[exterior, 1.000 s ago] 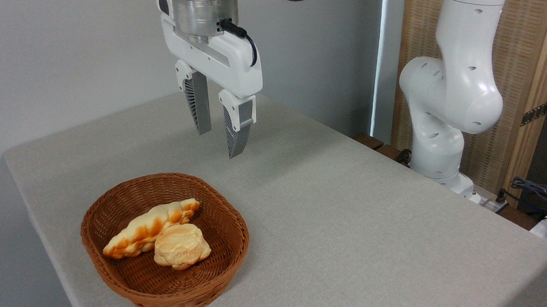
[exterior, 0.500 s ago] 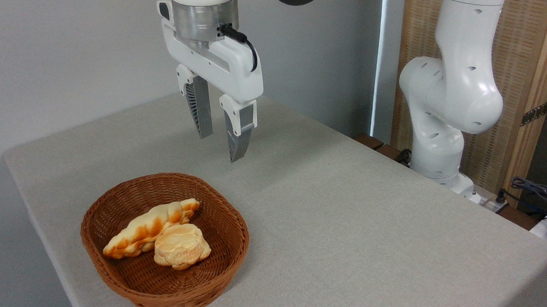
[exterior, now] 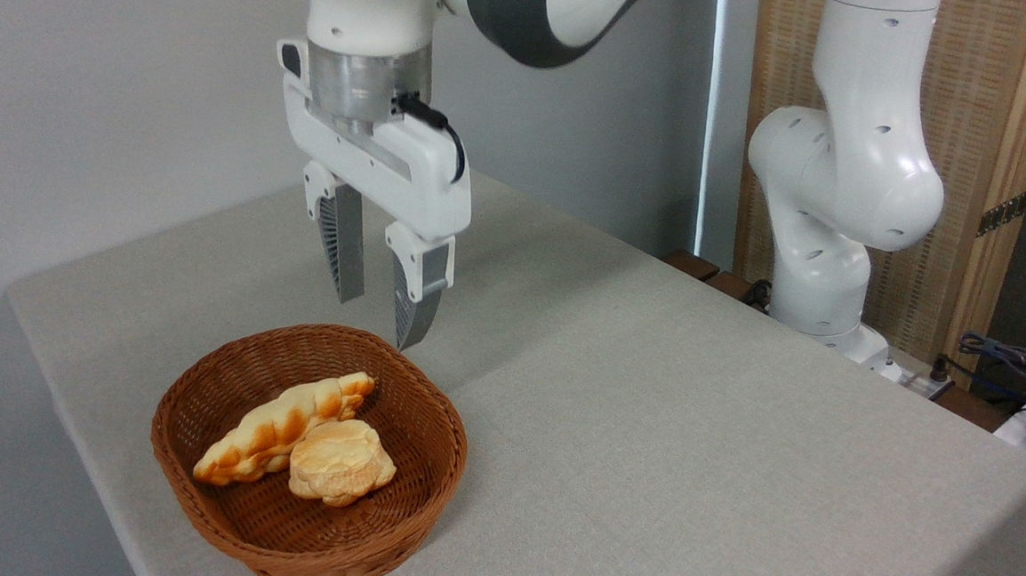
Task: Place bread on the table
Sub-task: 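Lower the open gripper into the basket over the long glazed roll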
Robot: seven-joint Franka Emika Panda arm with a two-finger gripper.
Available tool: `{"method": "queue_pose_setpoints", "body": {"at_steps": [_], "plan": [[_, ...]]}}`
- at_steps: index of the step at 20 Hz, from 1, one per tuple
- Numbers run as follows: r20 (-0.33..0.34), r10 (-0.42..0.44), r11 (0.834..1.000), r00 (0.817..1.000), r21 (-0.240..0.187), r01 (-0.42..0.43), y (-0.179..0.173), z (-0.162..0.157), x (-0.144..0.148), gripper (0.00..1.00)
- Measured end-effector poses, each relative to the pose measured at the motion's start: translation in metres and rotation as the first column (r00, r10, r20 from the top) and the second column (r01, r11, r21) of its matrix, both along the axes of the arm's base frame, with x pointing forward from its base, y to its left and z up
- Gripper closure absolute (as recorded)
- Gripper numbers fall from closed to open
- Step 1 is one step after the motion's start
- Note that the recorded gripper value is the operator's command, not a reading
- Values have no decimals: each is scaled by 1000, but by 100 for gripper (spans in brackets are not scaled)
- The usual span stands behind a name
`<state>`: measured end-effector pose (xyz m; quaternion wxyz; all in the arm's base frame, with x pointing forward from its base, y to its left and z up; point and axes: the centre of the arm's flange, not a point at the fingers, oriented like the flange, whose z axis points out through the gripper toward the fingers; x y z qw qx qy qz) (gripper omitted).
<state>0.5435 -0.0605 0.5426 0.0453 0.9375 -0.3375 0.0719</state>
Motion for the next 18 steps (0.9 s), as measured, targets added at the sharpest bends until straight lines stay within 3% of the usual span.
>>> {"method": "queue_pose_setpoints", "body": {"at_steps": [8,12,18], "plan": [[165,29,1000,986,-10,-27,-1,-32,9,0],[215,61,997,975,-57,-49,-7,-42,13,0],[241,78,995,967,-76,-61,-16,-63,25,0]]}}
